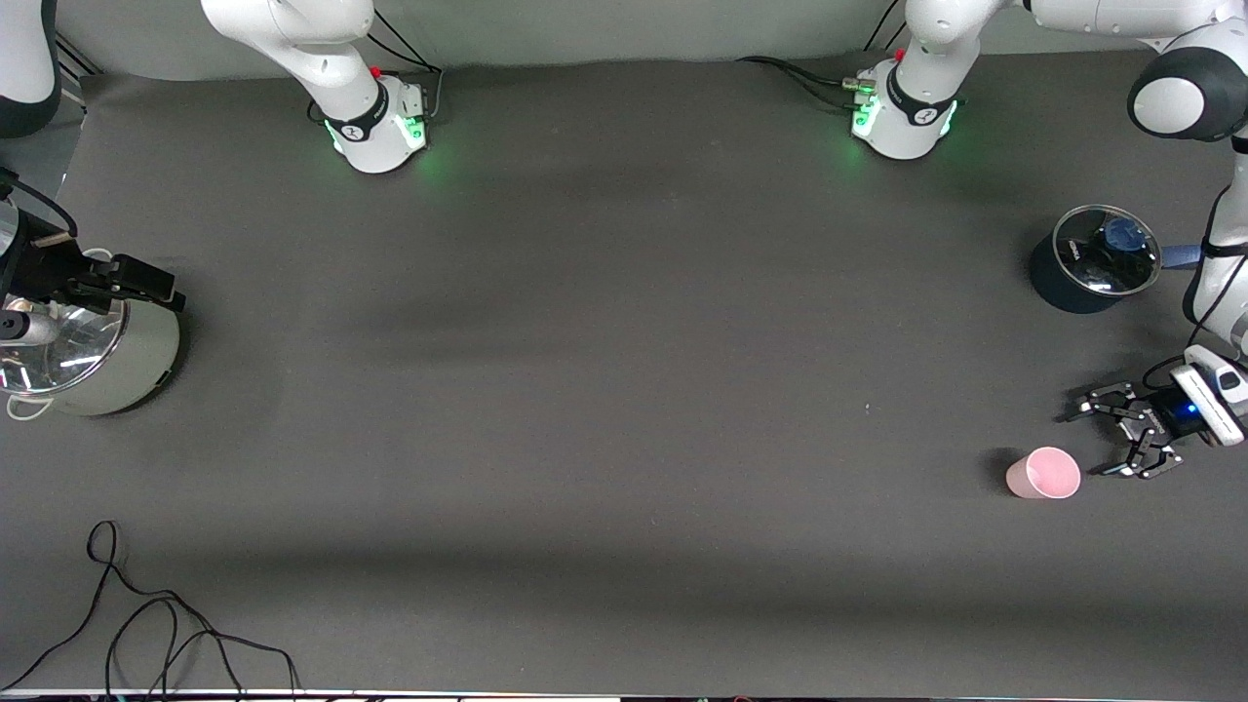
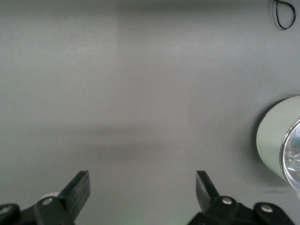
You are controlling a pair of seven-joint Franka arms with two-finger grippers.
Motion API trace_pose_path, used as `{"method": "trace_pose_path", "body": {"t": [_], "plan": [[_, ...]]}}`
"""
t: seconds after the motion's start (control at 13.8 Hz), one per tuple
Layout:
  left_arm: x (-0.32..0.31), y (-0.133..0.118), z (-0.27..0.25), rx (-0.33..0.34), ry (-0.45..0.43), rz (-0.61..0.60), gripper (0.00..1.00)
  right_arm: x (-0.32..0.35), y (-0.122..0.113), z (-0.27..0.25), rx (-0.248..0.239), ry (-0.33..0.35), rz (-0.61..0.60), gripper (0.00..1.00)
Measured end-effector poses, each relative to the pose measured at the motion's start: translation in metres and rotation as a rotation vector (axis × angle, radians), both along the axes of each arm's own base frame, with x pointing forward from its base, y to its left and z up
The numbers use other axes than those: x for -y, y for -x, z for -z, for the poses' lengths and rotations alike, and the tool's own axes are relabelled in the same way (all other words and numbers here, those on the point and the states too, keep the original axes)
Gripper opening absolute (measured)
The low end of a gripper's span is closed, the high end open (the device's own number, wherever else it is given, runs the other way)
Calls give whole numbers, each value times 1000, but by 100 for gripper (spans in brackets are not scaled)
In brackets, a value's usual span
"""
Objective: Transfer pink cup from left to right arm
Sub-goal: 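Lower the open left gripper toward the pink cup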
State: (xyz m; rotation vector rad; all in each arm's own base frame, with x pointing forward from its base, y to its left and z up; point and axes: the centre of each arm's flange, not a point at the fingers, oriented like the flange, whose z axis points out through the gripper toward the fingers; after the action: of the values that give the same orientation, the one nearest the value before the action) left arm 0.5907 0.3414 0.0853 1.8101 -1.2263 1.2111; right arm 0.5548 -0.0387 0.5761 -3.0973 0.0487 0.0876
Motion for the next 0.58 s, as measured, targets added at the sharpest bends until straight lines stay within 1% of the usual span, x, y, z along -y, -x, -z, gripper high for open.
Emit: {"method": "trace_pose_path", "body": {"t": [0.58], "plan": [[35,-18,5,26,65,21,100,0,0,0,0,0,0,100]]}}
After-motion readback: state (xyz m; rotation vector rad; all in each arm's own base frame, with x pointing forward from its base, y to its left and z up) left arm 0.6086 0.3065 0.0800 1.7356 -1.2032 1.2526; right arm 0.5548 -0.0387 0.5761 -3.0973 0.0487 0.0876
